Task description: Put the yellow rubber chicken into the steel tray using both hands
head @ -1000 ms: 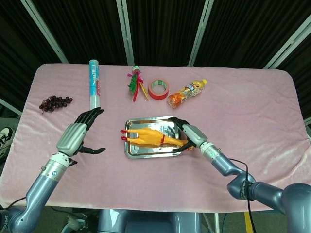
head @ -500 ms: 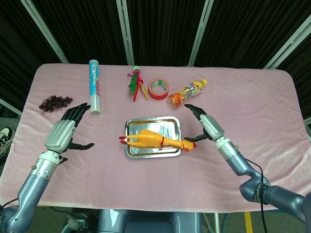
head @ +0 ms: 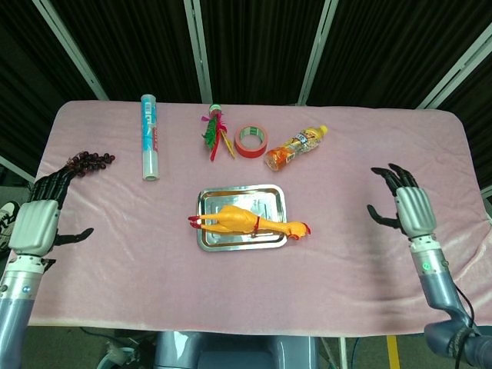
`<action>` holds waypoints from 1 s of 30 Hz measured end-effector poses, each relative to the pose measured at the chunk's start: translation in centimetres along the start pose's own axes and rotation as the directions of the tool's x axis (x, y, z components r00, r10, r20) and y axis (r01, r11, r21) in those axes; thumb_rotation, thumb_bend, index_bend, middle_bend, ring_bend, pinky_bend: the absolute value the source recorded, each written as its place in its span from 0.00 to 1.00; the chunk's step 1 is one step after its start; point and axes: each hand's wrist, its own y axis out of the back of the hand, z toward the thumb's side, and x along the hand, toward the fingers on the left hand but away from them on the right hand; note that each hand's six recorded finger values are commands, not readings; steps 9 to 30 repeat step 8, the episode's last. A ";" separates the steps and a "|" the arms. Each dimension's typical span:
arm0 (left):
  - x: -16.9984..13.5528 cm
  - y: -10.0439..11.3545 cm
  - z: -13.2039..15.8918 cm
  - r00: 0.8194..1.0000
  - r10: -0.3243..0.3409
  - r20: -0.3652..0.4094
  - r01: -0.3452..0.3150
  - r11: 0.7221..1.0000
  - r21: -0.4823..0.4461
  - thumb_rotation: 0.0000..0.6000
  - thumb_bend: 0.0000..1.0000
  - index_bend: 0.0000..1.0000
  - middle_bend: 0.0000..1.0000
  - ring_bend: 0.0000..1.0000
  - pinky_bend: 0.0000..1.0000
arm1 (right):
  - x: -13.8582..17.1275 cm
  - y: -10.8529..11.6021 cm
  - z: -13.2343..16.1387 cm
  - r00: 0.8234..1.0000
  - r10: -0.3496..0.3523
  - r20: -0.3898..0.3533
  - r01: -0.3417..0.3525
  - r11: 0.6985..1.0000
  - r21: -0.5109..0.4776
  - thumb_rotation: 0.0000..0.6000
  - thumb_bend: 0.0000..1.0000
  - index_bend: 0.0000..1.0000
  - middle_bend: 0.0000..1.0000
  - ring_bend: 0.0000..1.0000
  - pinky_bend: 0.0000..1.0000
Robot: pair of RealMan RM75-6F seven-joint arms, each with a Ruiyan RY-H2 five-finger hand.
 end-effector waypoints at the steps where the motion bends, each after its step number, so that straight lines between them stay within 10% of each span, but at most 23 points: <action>1: -0.5 0.0 -0.4 1.000 0.004 -0.006 -0.004 1.000 0.007 1.00 0.00 0.02 0.00 0.00 0.00 | 0.9 0.2 -0.6 1.000 -0.004 0.016 0.003 0.999 0.032 1.00 0.35 0.12 0.20 0.04 0.07; 8: -4.2 -0.5 -2.5 0.999 -0.010 -0.037 0.011 0.999 0.031 1.00 0.00 0.02 0.00 0.00 0.00 | 7.5 1.1 -4.0 0.992 0.003 0.123 -0.019 0.991 0.129 1.00 0.35 0.12 0.20 0.04 0.06; 30: -4.2 -0.5 -2.5 0.999 -0.010 -0.037 0.011 0.999 0.031 1.00 0.00 0.02 0.00 0.00 0.00 | 7.5 1.1 -4.0 0.992 0.003 0.123 -0.019 0.991 0.129 1.00 0.35 0.12 0.20 0.04 0.06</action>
